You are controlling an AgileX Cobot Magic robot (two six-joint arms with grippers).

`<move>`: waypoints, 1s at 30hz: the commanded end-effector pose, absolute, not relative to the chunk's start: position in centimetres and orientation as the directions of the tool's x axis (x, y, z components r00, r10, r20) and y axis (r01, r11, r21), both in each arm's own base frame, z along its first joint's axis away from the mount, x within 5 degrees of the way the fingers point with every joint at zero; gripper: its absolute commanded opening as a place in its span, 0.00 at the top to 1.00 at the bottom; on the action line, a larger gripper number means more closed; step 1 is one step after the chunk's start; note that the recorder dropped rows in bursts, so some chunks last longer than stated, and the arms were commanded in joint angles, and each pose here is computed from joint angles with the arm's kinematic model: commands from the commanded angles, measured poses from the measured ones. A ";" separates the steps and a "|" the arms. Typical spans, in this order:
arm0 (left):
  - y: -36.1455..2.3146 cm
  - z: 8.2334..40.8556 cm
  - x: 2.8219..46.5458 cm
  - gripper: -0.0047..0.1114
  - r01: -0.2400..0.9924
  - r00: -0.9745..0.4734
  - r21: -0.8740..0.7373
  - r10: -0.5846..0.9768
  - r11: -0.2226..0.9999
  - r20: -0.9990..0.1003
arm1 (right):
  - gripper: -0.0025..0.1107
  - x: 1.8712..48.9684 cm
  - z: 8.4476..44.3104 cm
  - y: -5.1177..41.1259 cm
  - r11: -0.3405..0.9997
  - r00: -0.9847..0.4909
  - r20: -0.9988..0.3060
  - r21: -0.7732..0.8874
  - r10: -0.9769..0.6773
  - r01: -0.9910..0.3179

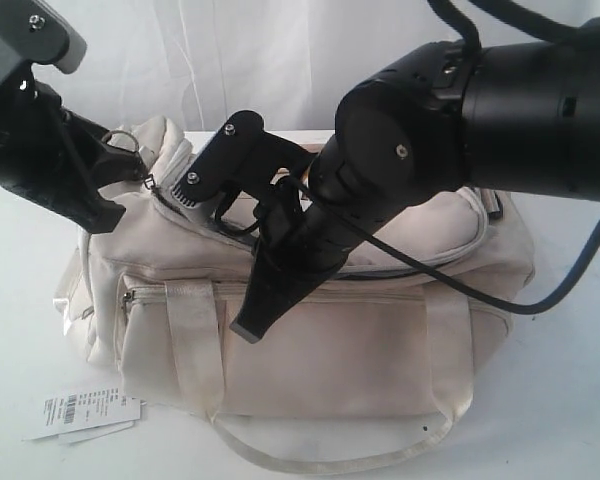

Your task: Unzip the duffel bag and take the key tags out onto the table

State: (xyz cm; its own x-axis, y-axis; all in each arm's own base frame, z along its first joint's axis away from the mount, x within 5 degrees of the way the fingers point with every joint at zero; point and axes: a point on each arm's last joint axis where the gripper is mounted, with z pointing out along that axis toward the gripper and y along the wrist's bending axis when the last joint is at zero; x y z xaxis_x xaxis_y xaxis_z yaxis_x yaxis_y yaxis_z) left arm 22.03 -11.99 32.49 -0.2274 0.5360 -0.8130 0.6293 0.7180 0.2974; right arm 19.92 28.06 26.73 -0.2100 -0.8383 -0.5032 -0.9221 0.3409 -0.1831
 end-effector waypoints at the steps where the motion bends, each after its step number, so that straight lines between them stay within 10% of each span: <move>1: -12.1 32.3 23.0 0.96 0.603 -0.224 0.293 0.510 0.742 -0.830 | 0.98 19.4 26.3 27.5 0.349 -0.258 -0.441 -0.138 -0.860 -0.927; 30: -15.1 32.1 32.2 0.96 0.536 -0.235 0.262 0.440 0.803 -0.867 | 0.98 19.2 26.3 27.7 0.363 -0.284 -0.450 -0.100 -0.847 -0.926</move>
State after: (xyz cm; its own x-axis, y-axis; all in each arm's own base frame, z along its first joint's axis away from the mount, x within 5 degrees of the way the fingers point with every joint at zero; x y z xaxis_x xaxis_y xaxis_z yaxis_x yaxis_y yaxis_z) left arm 31.00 -14.65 31.39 -0.2337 0.4640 -0.8544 0.5448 0.7904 0.2802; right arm 19.81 28.11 26.71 -0.2250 -0.8318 -0.5074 -0.9228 0.3490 -0.1630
